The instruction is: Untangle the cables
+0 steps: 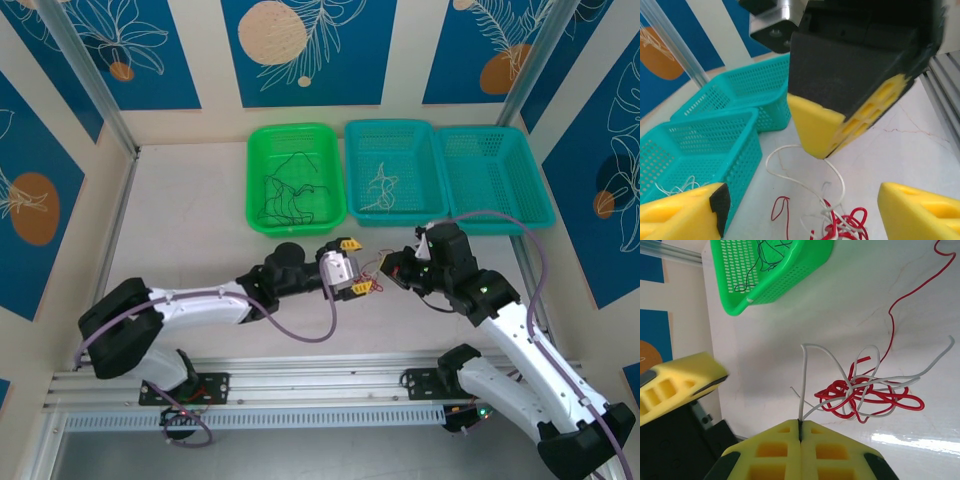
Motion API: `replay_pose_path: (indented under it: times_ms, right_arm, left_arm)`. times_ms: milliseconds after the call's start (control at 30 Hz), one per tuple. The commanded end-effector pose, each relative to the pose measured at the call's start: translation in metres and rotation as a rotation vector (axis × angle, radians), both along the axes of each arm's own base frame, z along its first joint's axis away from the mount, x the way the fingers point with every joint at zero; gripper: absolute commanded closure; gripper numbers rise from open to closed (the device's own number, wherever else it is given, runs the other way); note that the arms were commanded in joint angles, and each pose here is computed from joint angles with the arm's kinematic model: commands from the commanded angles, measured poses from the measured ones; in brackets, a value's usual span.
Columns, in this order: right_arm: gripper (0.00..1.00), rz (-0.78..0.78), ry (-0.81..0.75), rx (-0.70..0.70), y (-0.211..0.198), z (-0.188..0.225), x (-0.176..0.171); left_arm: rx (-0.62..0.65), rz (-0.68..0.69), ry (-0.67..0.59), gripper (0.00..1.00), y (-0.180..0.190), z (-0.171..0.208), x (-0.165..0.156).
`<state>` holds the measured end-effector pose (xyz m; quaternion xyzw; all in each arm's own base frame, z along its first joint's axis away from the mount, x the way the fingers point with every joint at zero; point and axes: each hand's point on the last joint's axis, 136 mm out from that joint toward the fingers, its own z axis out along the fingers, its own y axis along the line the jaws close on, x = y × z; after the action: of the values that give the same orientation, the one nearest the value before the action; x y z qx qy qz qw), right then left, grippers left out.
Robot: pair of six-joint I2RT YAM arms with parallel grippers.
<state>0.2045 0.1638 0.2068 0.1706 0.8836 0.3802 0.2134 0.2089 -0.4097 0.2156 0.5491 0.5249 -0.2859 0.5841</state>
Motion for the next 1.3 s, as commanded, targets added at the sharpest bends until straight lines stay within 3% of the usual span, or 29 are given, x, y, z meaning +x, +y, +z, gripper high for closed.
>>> replay_pose_path:
  times_ms: [0,167,267,300,400,433,633,800,933,1100,1167,1267]
  right_arm:
    - [1.0,0.016,-0.029,0.055,0.008,0.024,-0.001]
    - [1.0,0.016,-0.019,0.055,0.009,0.022,-0.004]
    - [1.0,0.03,-0.022,0.048,0.01,0.018,-0.005]
    - [0.99,0.041,-0.034,0.038,0.011,0.016,-0.004]
    - [0.69,0.029,-0.109,-0.066,0.0,0.002,-0.003]
    - [0.63,0.019,-0.141,-0.097,-0.005,-0.007,-0.003]
    - [0.49,0.002,-0.321,-0.077,-0.011,-0.043,-0.002]
    - [0.13,0.07,-0.499,0.044,0.008,-0.041,-0.001]
    - [0.11,0.072,-0.544,0.031,0.012,-0.046,0.007]
    - [0.16,0.073,-0.645,0.019,0.02,-0.034,0.024]
    - [0.2,0.094,-0.67,0.029,0.028,-0.027,0.029]
    - [0.37,0.101,-0.646,0.013,0.036,-0.025,0.041]
  left_arm:
    - [-0.028,-0.027,-0.024,0.3,-0.016,0.008,0.001]
    - [-0.053,-0.017,0.004,0.62,-0.022,0.008,0.004]
    - [-0.081,0.006,0.013,0.94,-0.02,0.014,0.007]
    - [-0.092,0.02,0.019,1.0,-0.018,0.017,0.009]
    - [-0.105,0.039,0.041,1.0,-0.015,0.024,0.01]
    - [-0.106,0.039,0.051,1.0,-0.015,0.025,0.009]
    - [-0.127,0.025,0.1,1.0,-0.016,0.03,0.007]
    - [-0.139,0.025,0.12,1.0,-0.016,0.034,0.006]
    - [-0.151,0.025,0.157,1.0,-0.017,0.044,0.005]
    - [-0.228,0.005,0.261,1.0,-0.016,0.069,0.002]
    - [-0.265,0.0,0.309,1.0,-0.015,0.079,0.001]
    - [-0.3,-0.009,0.39,1.0,-0.014,0.091,0.0]
